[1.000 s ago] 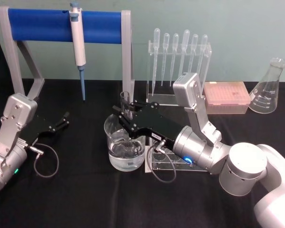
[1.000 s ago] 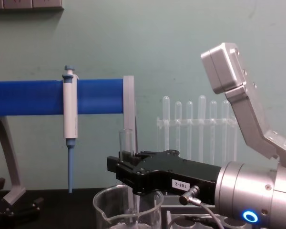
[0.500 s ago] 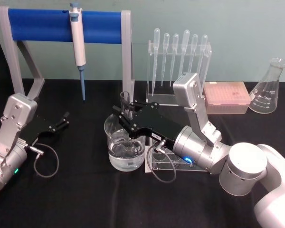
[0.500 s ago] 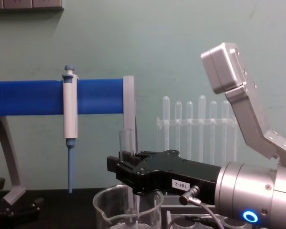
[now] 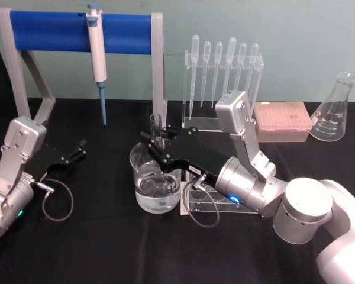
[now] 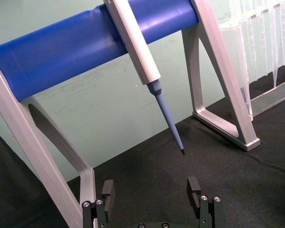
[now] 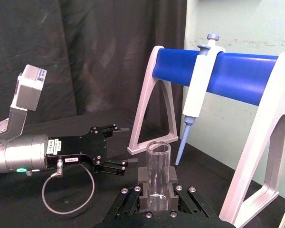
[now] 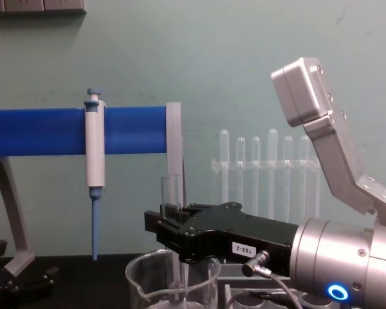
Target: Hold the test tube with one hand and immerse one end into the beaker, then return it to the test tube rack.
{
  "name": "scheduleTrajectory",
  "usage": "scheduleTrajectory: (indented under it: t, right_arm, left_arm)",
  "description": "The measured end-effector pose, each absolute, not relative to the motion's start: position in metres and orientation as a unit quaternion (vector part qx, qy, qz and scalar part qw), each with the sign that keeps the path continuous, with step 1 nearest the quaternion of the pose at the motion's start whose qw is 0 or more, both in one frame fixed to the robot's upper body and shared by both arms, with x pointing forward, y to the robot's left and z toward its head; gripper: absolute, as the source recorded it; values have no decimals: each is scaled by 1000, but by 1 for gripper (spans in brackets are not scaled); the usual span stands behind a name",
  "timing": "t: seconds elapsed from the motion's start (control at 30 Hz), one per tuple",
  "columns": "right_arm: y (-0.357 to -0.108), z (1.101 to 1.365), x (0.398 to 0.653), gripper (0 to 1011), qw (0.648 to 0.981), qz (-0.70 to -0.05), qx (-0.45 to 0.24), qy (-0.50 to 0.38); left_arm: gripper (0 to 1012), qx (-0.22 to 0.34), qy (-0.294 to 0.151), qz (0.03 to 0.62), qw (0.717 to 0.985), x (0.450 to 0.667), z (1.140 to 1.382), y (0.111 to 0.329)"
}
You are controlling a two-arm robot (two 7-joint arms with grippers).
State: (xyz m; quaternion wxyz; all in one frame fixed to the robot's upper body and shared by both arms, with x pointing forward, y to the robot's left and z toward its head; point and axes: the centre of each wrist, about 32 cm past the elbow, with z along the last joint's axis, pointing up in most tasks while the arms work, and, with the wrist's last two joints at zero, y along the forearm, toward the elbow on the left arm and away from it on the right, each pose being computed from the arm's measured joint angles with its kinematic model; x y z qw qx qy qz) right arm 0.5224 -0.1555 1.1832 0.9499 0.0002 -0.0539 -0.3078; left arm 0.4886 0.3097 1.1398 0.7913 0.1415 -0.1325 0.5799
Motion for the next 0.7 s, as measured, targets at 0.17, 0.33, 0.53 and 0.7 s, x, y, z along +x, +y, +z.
scheduleTrajectory:
  t: [0.17,0.33,0.53,0.7]
  right_arm:
    - [-156,1183,522,227,950,-308,0,-54]
    - [-156,1183,522,226,950,-308,0,-54]
    - [-156,1183,522,226,950,-308,0,-54]
    - [-156,1183,522,226,950,-308,0,-54]
  left_arm:
    - [1000,141,-133,580,791,489,1140,310]
    - [1000,141,-133,580,791,489,1140,310]
    - [1000,141,-132,580,791,489,1140,310]
    - [1000,141,-132,580,791,489,1140,310]
